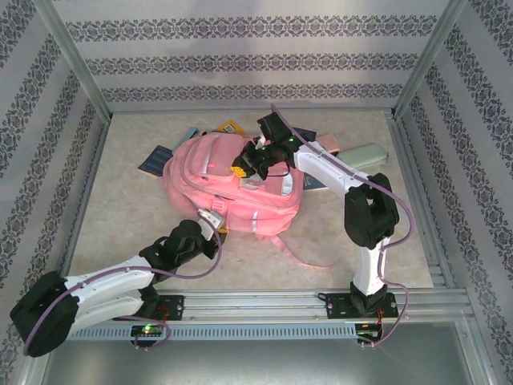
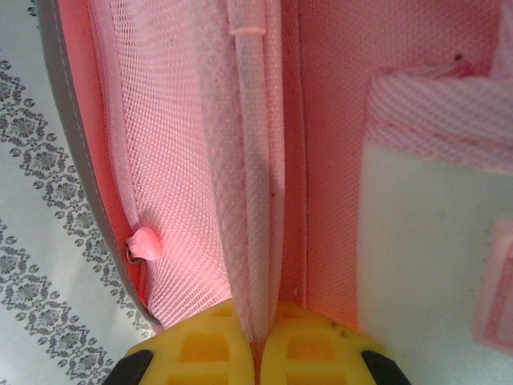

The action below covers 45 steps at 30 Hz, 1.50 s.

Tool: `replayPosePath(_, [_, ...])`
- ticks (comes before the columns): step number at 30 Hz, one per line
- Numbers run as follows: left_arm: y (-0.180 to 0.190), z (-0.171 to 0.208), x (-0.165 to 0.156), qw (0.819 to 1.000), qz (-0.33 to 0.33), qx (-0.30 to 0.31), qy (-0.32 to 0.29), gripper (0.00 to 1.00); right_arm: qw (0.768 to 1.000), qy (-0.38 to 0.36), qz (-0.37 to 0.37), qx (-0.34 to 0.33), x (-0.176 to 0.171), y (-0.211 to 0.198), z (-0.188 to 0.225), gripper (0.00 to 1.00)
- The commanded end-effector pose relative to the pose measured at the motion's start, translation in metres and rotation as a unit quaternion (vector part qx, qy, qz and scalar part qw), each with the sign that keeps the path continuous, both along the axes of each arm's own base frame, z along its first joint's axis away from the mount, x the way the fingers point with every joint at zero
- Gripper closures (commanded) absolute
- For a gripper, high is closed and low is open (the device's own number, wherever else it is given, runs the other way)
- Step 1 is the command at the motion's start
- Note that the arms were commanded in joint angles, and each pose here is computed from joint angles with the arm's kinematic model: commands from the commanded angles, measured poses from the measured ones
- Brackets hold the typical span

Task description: Pack books, pencil case, and school supplies into a backpack

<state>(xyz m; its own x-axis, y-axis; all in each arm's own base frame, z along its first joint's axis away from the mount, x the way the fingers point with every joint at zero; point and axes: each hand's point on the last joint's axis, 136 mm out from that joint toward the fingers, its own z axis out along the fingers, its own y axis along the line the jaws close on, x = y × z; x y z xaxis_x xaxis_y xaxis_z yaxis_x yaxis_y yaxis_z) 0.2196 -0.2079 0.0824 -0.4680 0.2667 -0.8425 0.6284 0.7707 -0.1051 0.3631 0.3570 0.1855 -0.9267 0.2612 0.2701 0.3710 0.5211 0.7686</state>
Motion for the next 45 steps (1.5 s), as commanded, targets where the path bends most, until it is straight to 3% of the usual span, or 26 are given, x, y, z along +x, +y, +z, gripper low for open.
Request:
replayPosePath(1, [-0.009,0.021,0.013,0.999,0.016,-0.033,-0.03,0.8,0.997,-0.046,0.016,0.062,-0.004,0.009,0.052,1.0])
replayPosePath(7, [-0.004,0.025,0.02,0.998,0.034,-0.024,-0.044,1.0,0.997,-0.045,0.018,0.059,-0.005,0.008,0.047,1.0])
replayPosePath(21, [0.022,0.027,0.009,0.996,0.08,-0.03,-0.027,1.0,0.996,-0.078,0.049,-0.01,-0.007,-0.011,0.032,1.0])
replayPosePath(26, [0.04,0.019,0.007,0.991,0.131,-0.038,0.001,1.0,0.992,-0.1,0.065,-0.03,-0.007,-0.016,0.033,1.0])
replayPosePath(38, [0.034,0.008,0.008,0.987,0.136,-0.014,0.08,1.0,0.98,-0.143,0.118,-0.078,-0.011,-0.019,0.037,1.0])
replayPosePath(43, [0.0,0.006,-0.005,0.99,0.046,-0.018,0.135,0.99,0.982,-0.137,0.111,-0.072,-0.009,-0.021,0.036,1.0])
replayPosePath(45, [-0.01,0.007,-0.01,0.99,0.022,-0.026,0.14,0.88,0.984,-0.13,0.105,-0.064,-0.007,-0.021,0.036,1.0])
